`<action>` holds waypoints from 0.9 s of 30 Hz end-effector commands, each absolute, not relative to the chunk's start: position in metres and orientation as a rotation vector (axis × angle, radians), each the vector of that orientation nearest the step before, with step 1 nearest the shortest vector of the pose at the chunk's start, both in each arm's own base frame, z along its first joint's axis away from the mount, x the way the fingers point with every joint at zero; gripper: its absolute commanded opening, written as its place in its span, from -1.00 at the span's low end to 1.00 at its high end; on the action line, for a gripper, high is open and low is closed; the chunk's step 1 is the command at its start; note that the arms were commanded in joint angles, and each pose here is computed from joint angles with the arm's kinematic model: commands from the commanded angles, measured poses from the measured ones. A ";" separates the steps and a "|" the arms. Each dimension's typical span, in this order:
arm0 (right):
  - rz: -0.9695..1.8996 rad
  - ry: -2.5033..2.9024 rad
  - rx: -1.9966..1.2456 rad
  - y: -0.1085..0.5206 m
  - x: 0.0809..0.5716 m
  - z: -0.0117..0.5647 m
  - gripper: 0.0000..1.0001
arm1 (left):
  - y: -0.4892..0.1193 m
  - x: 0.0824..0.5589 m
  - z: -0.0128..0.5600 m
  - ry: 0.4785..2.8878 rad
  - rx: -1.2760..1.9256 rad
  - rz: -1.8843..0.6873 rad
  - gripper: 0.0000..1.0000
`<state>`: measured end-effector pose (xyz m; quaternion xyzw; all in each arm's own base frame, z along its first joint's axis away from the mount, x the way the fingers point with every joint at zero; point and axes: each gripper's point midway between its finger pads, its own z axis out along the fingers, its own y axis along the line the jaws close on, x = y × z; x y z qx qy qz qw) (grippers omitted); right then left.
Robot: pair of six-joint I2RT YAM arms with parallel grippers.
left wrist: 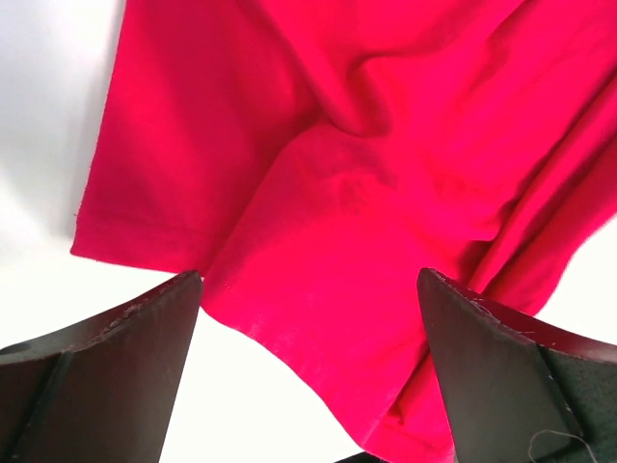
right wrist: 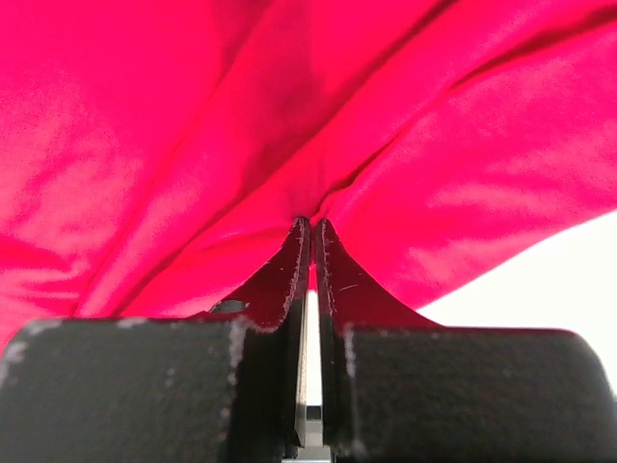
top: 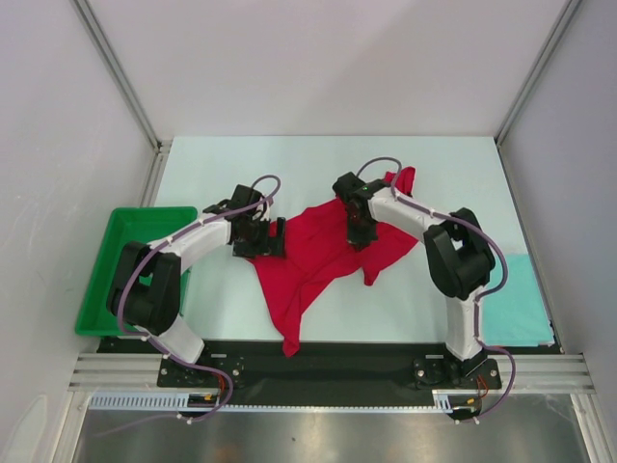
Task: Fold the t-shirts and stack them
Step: Flatten the tshirt out
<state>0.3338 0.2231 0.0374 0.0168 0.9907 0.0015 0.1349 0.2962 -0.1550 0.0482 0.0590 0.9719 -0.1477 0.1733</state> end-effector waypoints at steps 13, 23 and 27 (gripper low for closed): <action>0.364 2.778 0.094 0.192 0.313 0.089 -1.00 | -0.159 0.279 0.064 2.765 0.002 -0.499 1.00; 0.530 2.782 0.152 0.179 0.303 0.081 -0.78 | -0.164 0.273 0.056 2.819 -0.045 -0.537 1.00; 0.525 2.788 0.147 0.176 0.301 0.076 -0.53 | -0.164 0.274 0.057 2.813 -0.044 -0.539 1.00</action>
